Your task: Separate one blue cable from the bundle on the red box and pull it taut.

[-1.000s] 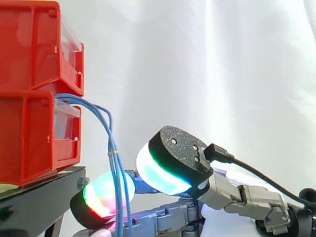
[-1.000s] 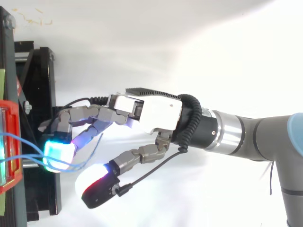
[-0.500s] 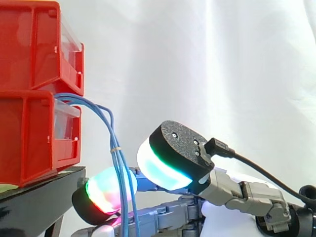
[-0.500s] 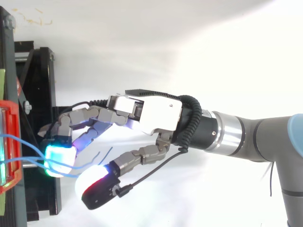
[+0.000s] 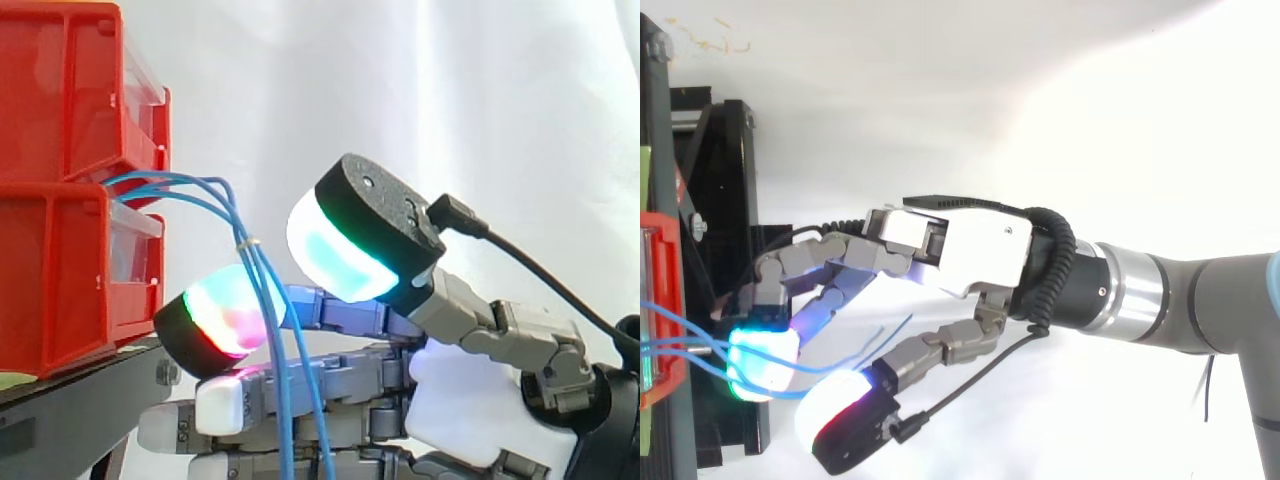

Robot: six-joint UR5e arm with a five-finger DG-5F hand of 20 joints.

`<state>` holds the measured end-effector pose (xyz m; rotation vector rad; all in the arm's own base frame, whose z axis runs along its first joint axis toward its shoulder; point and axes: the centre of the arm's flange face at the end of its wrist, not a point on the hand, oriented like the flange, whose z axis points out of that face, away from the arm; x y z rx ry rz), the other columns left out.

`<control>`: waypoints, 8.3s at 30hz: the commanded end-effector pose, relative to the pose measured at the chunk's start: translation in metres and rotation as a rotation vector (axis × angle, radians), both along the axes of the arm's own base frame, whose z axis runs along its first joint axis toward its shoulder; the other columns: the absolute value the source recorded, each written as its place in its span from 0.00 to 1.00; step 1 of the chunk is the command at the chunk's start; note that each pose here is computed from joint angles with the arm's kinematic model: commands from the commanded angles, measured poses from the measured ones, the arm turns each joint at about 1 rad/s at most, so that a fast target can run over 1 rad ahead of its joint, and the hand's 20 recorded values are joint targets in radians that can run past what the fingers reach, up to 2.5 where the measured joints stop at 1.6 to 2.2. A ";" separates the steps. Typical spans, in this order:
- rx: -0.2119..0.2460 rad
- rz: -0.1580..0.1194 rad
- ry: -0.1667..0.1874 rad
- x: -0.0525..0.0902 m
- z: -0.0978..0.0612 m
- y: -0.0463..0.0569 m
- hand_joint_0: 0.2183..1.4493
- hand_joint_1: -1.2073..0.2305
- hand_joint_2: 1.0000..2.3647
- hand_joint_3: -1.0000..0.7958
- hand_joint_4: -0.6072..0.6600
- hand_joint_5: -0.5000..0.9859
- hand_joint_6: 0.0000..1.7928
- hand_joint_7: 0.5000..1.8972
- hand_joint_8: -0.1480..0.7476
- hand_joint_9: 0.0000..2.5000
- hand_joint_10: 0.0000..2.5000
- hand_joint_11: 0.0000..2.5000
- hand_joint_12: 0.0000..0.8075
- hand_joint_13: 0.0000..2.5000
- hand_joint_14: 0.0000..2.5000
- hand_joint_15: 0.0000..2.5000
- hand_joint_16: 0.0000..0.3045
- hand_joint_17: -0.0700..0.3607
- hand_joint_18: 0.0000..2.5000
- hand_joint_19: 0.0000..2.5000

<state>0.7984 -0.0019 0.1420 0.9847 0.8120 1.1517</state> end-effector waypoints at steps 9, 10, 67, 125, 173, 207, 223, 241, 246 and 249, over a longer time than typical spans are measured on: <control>0.017 0.003 0.014 -0.002 0.016 0.005 0.29 0.31 0.01 0.45 0.65 0.26 0.47 0.52 0.62 0.42 0.00 0.19 0.52 0.27 0.00 0.08 0.16 0.42 0.28 0.11; 0.014 0.005 0.026 -0.003 0.018 0.006 0.29 0.29 0.01 0.47 0.64 0.26 0.48 0.53 0.63 0.43 0.00 0.19 0.53 0.28 0.00 0.09 0.17 0.43 0.29 0.11; 0.113 0.025 0.167 -0.018 0.038 0.004 0.45 0.18 0.01 0.36 0.50 0.22 0.52 0.52 0.58 0.43 0.01 0.26 0.50 0.33 0.00 0.12 0.15 0.40 0.33 0.14; 0.112 0.023 0.170 -0.018 0.039 0.003 0.29 0.39 0.01 0.39 0.61 0.24 0.48 0.51 0.62 0.46 0.01 0.25 0.53 0.34 0.00 0.14 0.16 0.42 0.35 0.18; 0.035 -0.020 0.299 -0.036 0.069 -0.002 0.32 0.27 0.01 0.55 0.51 0.22 0.51 0.52 0.61 0.44 0.01 0.27 0.55 0.33 0.00 0.13 0.18 0.44 0.34 0.16; -0.006 -0.124 0.436 -0.062 0.098 -0.013 0.36 0.26 0.00 0.63 0.30 0.25 0.51 0.59 0.60 0.49 0.01 0.26 0.54 0.35 0.00 0.13 0.18 0.44 0.35 0.15; -0.011 -0.125 0.437 -0.062 0.098 -0.012 0.37 0.27 0.01 0.62 0.28 0.24 0.51 0.60 0.60 0.49 0.01 0.27 0.53 0.35 0.00 0.14 0.17 0.43 0.34 0.15; -0.012 -0.125 0.438 -0.062 0.098 -0.013 0.39 0.26 0.01 0.43 0.33 0.21 0.51 0.49 0.52 0.42 0.01 0.27 0.47 0.29 0.01 0.14 0.15 0.40 0.27 0.16; -0.012 -0.126 0.440 -0.062 0.097 -0.012 0.39 0.26 0.01 0.42 0.33 0.21 0.51 0.49 0.52 0.41 0.01 0.27 0.47 0.29 0.00 0.14 0.15 0.40 0.26 0.17; -0.011 -0.125 0.437 -0.062 0.099 -0.012 0.38 0.26 0.01 0.43 0.33 0.21 0.51 0.50 0.52 0.41 0.01 0.26 0.47 0.29 0.00 0.14 0.15 0.40 0.26 0.17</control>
